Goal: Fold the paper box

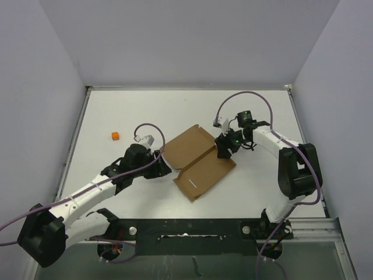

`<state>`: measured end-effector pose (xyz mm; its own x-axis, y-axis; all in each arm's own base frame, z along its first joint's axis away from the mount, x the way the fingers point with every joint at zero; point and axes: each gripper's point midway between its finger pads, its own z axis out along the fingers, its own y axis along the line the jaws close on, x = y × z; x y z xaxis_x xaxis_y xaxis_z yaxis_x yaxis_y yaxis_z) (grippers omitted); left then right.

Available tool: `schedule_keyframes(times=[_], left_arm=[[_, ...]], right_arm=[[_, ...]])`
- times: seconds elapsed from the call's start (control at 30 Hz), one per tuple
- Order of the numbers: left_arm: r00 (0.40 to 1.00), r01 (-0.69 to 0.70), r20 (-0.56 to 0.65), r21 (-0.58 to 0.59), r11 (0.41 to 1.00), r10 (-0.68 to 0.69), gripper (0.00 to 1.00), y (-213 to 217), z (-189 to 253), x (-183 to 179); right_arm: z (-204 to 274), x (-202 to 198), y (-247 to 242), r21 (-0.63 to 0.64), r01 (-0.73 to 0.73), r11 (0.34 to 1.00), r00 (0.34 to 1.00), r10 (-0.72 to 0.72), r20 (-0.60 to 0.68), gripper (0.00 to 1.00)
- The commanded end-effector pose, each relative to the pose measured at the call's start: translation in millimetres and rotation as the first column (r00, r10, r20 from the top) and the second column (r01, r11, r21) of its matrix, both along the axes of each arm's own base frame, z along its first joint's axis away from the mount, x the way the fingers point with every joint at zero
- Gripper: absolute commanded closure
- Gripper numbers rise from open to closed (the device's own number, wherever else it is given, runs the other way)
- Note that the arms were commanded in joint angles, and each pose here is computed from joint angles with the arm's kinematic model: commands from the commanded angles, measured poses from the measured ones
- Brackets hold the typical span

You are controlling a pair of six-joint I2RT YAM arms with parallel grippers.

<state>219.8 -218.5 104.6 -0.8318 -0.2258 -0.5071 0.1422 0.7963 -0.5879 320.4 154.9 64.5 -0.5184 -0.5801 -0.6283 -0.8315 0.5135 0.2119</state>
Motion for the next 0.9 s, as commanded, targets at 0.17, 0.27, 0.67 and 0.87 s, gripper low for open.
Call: schedule_keyframes(times=[0.17, 0.27, 0.67, 0.87], left_arm=[[0.991, -0.133, -0.001, -0.069, 0.989, 0.133, 0.55, 5, -2, 2], [0.992, -0.124, -0.014, -0.089, 0.988, 0.124, 0.56, 0, -1, 2], [0.997, -0.078, 0.009, -0.119, 0.99, 0.079, 0.8, -9, -4, -3], [0.986, 0.003, 0.165, -0.178, 0.984, 0.027, 0.85, -18, 25, 5]], right_arm=[[-15, 34, -15, -0.195, 0.117, 0.974, 0.991, -0.102, 0.088, 0.45], [-26, 32, -10, -0.214, 0.097, 0.972, 0.995, -0.087, 0.056, 0.56], [-8, 35, -6, -0.177, 0.109, 0.978, 0.991, -0.093, 0.096, 1.0], [38, 43, -18, -0.089, 0.187, 0.978, 0.959, -0.162, 0.233, 1.0]])
